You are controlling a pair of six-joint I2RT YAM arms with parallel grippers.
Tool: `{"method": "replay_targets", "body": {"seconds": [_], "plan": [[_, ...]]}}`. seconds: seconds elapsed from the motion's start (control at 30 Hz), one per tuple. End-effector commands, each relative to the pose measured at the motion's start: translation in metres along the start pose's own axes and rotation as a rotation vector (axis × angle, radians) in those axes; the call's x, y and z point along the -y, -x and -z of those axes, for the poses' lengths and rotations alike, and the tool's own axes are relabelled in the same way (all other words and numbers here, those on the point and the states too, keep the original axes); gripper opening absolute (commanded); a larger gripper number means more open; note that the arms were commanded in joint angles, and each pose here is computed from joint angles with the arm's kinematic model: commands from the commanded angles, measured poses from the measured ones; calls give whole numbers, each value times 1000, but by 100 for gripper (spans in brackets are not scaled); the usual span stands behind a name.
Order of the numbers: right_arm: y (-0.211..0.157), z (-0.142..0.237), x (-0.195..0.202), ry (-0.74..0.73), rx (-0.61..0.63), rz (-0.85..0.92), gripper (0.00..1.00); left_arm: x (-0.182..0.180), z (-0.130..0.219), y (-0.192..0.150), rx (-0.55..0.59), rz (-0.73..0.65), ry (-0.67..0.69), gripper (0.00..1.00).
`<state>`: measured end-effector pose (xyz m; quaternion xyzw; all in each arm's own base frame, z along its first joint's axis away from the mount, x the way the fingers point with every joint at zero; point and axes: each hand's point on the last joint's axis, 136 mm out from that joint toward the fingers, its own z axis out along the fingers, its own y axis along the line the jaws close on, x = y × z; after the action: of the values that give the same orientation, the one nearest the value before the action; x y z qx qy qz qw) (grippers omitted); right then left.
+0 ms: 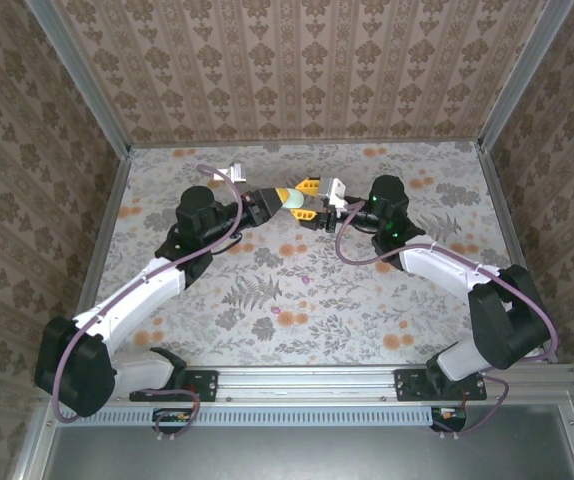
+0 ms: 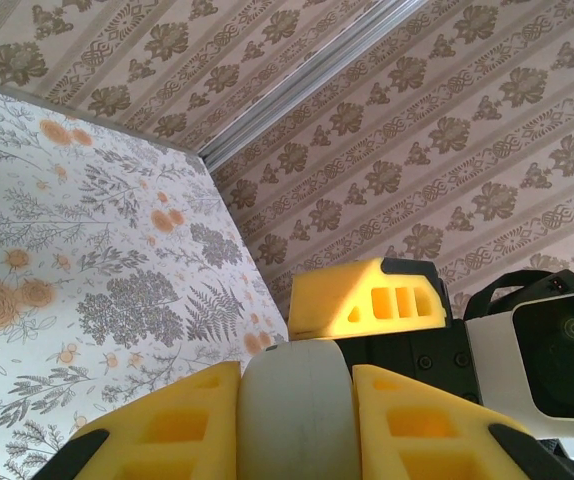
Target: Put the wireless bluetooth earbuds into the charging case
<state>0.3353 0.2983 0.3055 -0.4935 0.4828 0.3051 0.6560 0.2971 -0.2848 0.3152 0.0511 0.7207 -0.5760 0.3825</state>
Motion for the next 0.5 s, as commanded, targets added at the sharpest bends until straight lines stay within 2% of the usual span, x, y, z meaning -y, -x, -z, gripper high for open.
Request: {"method": "replay_targets", "body": {"seconds": [0.0, 0.1, 0.47], "plan": [[11, -4, 0, 21, 27, 44, 51, 10, 1, 4, 5, -2, -43, 18], [9, -4, 0, 25, 15, 48, 56, 11, 1, 4, 5, 1, -47, 18], [11, -4, 4, 0, 7, 69, 53, 15, 2, 6, 11, -3, -57, 18]]}}
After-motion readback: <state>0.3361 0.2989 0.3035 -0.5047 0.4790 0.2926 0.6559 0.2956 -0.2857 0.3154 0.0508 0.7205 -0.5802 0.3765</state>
